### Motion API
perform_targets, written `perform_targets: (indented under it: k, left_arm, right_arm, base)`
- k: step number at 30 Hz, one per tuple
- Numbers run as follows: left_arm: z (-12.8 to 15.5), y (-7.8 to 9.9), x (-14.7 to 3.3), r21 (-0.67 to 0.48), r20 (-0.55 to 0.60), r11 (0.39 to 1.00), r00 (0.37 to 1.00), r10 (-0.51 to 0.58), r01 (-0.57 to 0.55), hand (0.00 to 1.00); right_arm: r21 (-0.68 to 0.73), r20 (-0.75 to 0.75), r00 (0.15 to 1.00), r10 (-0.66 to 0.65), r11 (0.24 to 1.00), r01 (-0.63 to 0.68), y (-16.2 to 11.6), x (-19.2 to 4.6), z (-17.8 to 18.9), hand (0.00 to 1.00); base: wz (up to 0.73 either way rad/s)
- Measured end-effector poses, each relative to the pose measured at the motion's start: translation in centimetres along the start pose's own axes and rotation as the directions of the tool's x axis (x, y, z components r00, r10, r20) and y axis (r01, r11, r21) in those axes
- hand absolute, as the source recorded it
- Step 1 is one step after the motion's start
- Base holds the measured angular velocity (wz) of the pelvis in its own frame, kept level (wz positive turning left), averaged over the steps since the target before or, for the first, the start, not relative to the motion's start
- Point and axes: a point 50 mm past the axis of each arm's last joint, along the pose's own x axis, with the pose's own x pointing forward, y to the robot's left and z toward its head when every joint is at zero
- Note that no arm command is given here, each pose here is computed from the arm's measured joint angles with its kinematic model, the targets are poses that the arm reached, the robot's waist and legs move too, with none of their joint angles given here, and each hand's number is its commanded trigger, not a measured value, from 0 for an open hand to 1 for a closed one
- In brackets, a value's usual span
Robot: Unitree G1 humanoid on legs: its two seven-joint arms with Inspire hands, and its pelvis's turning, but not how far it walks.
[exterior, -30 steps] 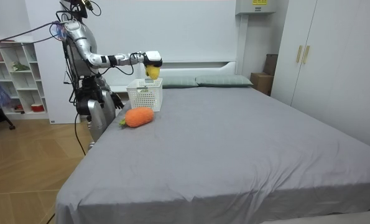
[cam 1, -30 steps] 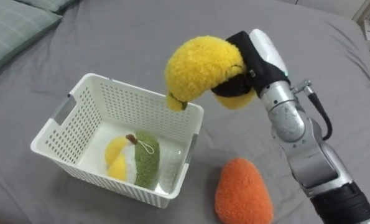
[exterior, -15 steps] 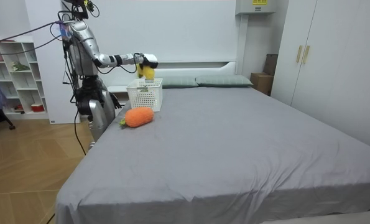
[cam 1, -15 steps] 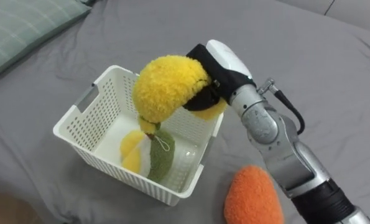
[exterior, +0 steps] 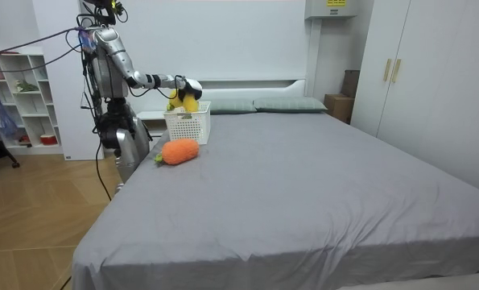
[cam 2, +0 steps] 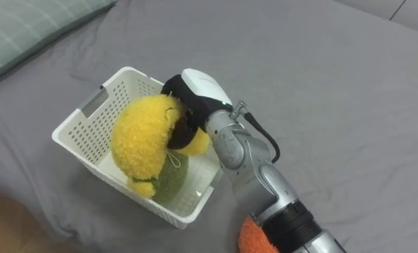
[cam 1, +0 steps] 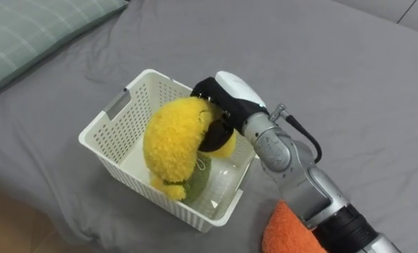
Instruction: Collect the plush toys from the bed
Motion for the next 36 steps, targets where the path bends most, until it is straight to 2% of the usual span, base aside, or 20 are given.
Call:
perform_targets:
  k: [26,32,36]
  left_arm:
    - [-0.4,-0.1,-0.1,0.027,-0.014,1.0,1.0,0.004,-0.003,0.0]
    - [-0.2,0.0,-0.1,0.022,-0.006,0.999,0.999,0.034,-0.033,0.0]
    - [0.0,0.0,-0.1,0.011,0.002,0.999,0.999,0.04,-0.04,0.0]
  right_arm:
    - [0.002,-0.003,1.0,-0.001,1.0,0.001,0.0,-0.1,-0.1,0.0]
    - [0.096,0.006,1.0,-0.013,0.995,0.012,-0.3,-0.1,-0.1,0.0]
    - [0.199,-0.009,0.995,-0.103,0.975,0.103,-2.1,-0.2,-0.9,0.0]
  base:
    - [0.01]
    - [0.02]
    - [-0.02]
